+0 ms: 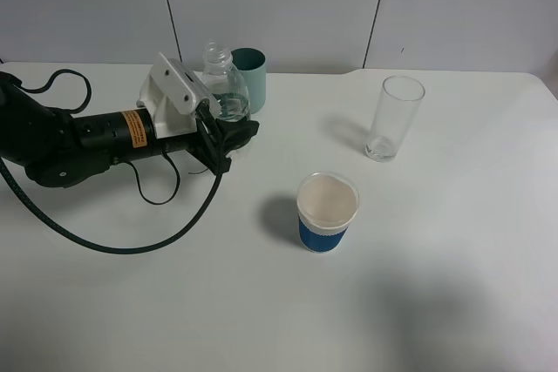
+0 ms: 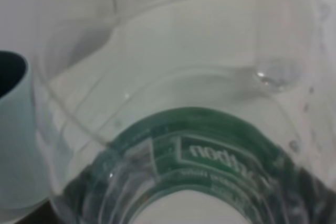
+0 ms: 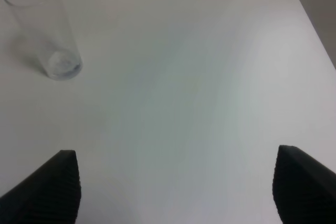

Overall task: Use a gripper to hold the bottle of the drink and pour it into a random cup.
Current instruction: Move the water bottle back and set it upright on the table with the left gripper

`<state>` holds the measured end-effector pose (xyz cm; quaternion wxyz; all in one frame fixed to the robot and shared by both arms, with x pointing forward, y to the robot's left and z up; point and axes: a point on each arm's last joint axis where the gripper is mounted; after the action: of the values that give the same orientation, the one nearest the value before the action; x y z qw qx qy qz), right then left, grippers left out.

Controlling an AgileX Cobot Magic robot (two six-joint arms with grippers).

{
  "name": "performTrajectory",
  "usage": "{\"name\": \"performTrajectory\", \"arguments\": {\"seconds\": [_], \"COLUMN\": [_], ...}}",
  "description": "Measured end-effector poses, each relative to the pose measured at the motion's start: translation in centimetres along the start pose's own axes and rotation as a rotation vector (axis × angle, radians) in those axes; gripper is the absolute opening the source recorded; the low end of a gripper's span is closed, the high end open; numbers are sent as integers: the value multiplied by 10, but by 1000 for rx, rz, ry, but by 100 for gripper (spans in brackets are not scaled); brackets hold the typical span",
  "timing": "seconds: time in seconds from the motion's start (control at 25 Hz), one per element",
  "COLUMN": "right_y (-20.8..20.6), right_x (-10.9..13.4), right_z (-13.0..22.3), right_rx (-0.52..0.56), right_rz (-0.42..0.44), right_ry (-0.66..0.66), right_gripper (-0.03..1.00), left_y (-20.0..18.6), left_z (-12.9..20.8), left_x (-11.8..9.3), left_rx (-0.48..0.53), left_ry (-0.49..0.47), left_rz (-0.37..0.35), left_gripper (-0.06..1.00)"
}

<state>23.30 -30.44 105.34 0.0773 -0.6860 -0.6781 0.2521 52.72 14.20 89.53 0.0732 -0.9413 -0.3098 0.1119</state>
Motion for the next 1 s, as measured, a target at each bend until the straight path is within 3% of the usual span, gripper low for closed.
{"name": "performTrajectory", "arguments": {"seconds": [0.28, 1.0], "right_y": [0, 0], "right_x": [0, 0], "right_z": [0, 0], "right_rx": [0, 0], "right_rz": [0, 0], "right_ry": [0, 0], "right_gripper": [75, 75], "left_y": [4, 7], "left_z": [18, 37], "left_x": [2, 4], "left_rx": [32, 49], "left_ry": [78, -2], "left_rz": [9, 22], "left_gripper": [55, 55]}}
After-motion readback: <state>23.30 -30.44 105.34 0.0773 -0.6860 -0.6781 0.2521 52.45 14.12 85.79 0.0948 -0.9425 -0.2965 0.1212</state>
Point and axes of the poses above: a point on each arm's last joint axis where the gripper is mounted, y pointing out along that axis toward the gripper, x along the wrist's bending axis when the last joint is at zero, z = x × y, and after that the axes turned 14 degrees about -y, right-handed
